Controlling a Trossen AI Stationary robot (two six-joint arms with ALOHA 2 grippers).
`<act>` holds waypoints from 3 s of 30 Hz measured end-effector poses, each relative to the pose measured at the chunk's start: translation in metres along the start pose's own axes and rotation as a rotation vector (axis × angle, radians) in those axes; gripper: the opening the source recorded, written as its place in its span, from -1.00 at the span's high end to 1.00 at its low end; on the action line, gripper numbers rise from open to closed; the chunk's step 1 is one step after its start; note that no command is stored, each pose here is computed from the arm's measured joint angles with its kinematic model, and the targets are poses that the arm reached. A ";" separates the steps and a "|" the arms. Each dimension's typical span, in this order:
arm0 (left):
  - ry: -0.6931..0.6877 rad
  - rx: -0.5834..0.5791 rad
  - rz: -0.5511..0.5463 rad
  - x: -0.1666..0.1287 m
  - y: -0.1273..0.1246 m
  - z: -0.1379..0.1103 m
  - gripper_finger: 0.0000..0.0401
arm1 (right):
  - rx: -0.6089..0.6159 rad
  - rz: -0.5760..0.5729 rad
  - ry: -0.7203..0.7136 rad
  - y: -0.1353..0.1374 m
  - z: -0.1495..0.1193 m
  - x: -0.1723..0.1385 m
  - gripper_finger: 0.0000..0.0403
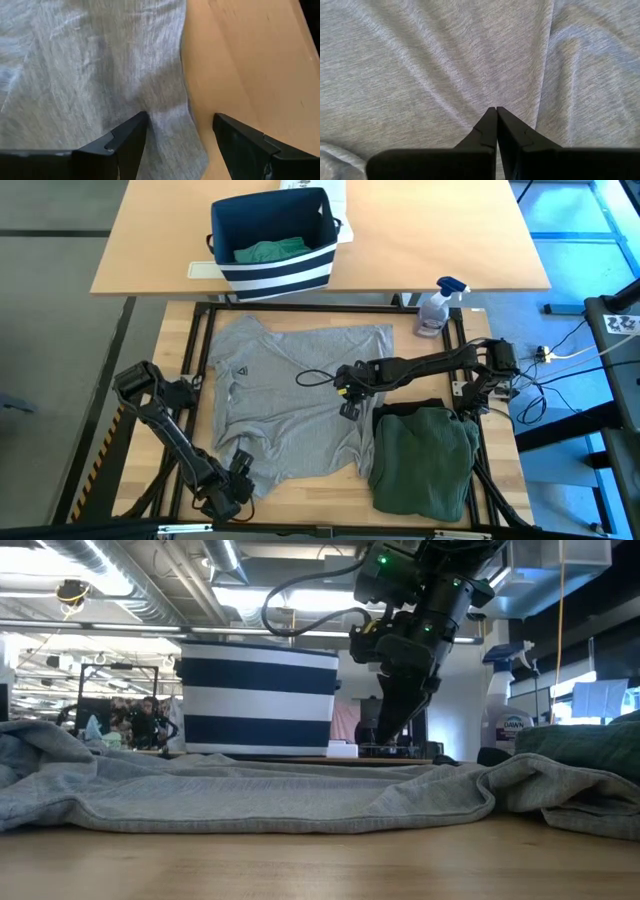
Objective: Fold Laundry from Bin
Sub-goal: Fold the gray shirt
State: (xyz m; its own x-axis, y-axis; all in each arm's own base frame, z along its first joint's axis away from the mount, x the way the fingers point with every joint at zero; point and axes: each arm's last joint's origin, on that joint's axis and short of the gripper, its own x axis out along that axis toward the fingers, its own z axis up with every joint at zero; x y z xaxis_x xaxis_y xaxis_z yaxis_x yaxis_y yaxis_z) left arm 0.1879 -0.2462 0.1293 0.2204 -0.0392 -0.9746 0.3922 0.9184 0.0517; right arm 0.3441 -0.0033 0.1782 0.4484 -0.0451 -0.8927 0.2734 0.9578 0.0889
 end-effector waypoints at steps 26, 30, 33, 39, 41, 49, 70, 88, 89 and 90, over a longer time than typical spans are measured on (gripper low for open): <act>-0.041 -0.049 0.081 -0.022 0.003 0.017 0.99 | -0.214 0.080 -0.128 0.036 0.001 -0.021 0.96; -0.079 -0.098 0.030 -0.051 0.014 0.023 0.99 | -0.284 -0.016 -0.183 0.055 -0.008 -0.038 0.96; -0.138 -0.145 0.007 -0.077 0.024 0.025 0.99 | -0.348 -0.039 -0.201 0.074 -0.018 -0.044 0.96; -0.211 -0.254 0.021 -0.123 0.042 0.008 0.99 | -0.445 0.001 -0.139 0.108 -0.045 -0.042 0.96; -0.229 -0.291 0.038 -0.135 0.048 0.001 1.00 | -0.419 0.000 -0.142 0.117 -0.051 -0.043 0.96; -0.150 -0.410 0.082 -0.161 0.067 -0.030 1.00 | -0.402 0.069 -0.084 0.148 -0.080 -0.039 0.87; -0.021 -0.748 0.220 -0.188 0.101 -0.072 1.00 | -0.417 0.152 0.003 0.187 -0.107 -0.020 -0.31; -0.035 -0.952 0.237 -0.200 0.111 -0.088 1.00 | -0.366 0.061 0.101 0.189 -0.126 0.005 -0.28; -0.036 -0.954 0.237 -0.200 0.111 -0.088 1.00 | -0.356 0.060 0.101 0.189 -0.125 0.005 -0.28; -0.037 -0.956 0.238 -0.200 0.111 -0.088 1.00 | -0.353 0.060 0.101 0.189 -0.125 0.004 -0.28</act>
State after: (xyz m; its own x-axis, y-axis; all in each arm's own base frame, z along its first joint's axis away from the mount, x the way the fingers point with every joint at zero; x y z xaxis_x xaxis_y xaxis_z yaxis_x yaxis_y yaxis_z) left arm 0.1087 -0.1013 0.3110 0.2346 0.1902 -0.9533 -0.5494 0.8350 0.0314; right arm 0.2909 0.2128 0.1363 0.3637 0.0259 -0.9312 -0.0690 0.9976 0.0008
